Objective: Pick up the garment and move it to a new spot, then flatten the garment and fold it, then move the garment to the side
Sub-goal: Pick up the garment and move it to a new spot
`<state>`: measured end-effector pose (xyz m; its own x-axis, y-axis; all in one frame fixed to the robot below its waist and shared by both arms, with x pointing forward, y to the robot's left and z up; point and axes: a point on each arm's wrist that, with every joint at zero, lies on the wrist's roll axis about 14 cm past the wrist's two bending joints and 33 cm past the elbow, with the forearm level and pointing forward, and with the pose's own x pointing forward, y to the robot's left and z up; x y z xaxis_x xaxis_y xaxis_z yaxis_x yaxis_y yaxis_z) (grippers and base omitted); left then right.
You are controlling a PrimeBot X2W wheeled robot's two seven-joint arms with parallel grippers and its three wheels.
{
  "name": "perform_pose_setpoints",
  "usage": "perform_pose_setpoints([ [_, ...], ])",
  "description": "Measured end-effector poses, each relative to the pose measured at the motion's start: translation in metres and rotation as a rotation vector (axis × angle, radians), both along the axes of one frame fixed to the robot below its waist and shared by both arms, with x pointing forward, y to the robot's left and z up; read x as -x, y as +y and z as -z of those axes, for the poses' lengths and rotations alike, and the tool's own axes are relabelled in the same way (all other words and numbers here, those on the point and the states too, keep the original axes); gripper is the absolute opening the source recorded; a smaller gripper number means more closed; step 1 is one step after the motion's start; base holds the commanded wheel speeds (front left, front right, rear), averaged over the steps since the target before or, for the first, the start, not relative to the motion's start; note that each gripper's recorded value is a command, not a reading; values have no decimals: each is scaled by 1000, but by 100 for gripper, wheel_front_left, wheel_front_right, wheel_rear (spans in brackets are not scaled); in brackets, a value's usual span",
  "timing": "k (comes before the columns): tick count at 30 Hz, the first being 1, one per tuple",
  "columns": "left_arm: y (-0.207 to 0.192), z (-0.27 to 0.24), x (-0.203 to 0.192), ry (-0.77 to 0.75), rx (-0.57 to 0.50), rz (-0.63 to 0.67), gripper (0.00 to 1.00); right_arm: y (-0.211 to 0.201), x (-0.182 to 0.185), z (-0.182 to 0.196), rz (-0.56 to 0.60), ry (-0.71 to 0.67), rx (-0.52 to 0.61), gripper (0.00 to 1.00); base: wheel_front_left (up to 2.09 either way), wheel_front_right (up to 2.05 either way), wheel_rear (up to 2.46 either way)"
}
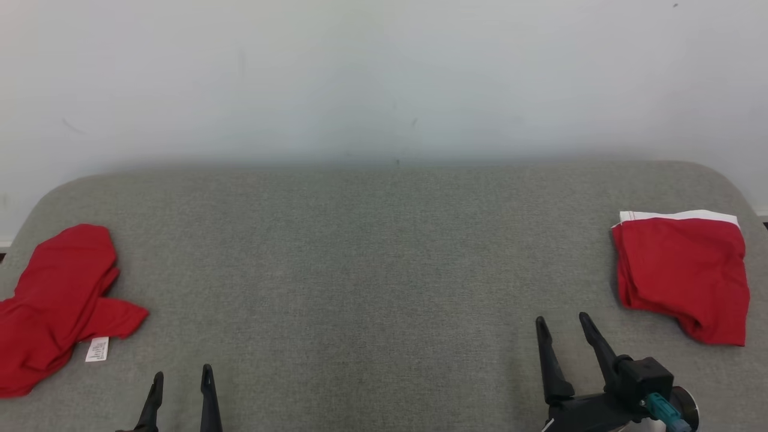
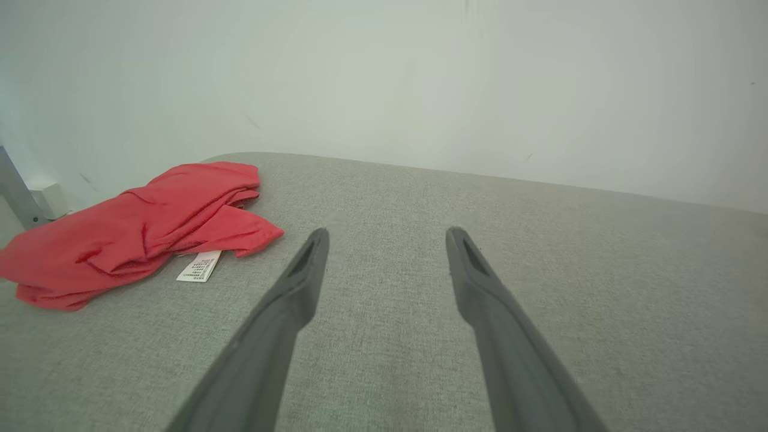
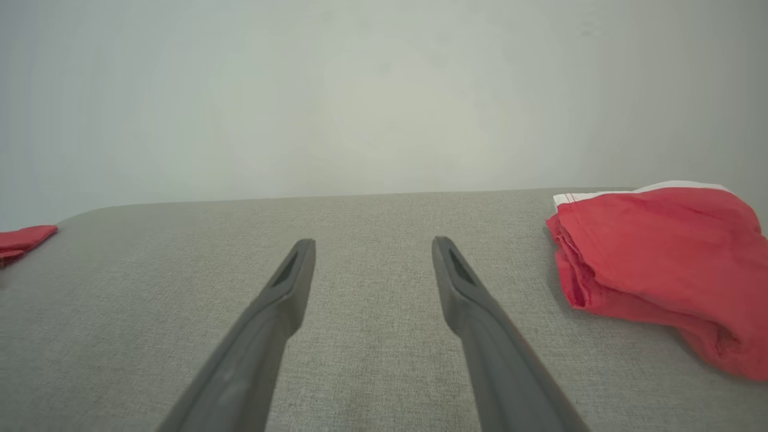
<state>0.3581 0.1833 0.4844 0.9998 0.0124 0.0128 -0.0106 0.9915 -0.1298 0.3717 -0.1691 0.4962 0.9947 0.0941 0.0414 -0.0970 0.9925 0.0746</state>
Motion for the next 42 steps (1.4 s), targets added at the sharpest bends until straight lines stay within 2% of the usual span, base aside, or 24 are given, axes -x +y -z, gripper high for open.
perform_pose_setpoints([
  [7,23,6,9,21,9,-82,100,31,-7,8,-94,26,7,100,0,0,0],
  [14,65,18,34,56,17,-226,100,92,-18,9,-271,30,10,100,0,0,0],
  [25,137,33,105,105,59,-518,100,202,-24,19,-590,52,22,100,0,0,0],
  [30,155,38,134,122,69,-611,100,240,-19,22,-702,57,22,100,0,0,0],
  [36,161,47,150,151,105,-663,100,260,-14,37,-763,99,17,100,0,0,0],
  [42,156,51,126,164,124,-599,100,253,-24,43,-757,103,28,100,0,0,0],
])
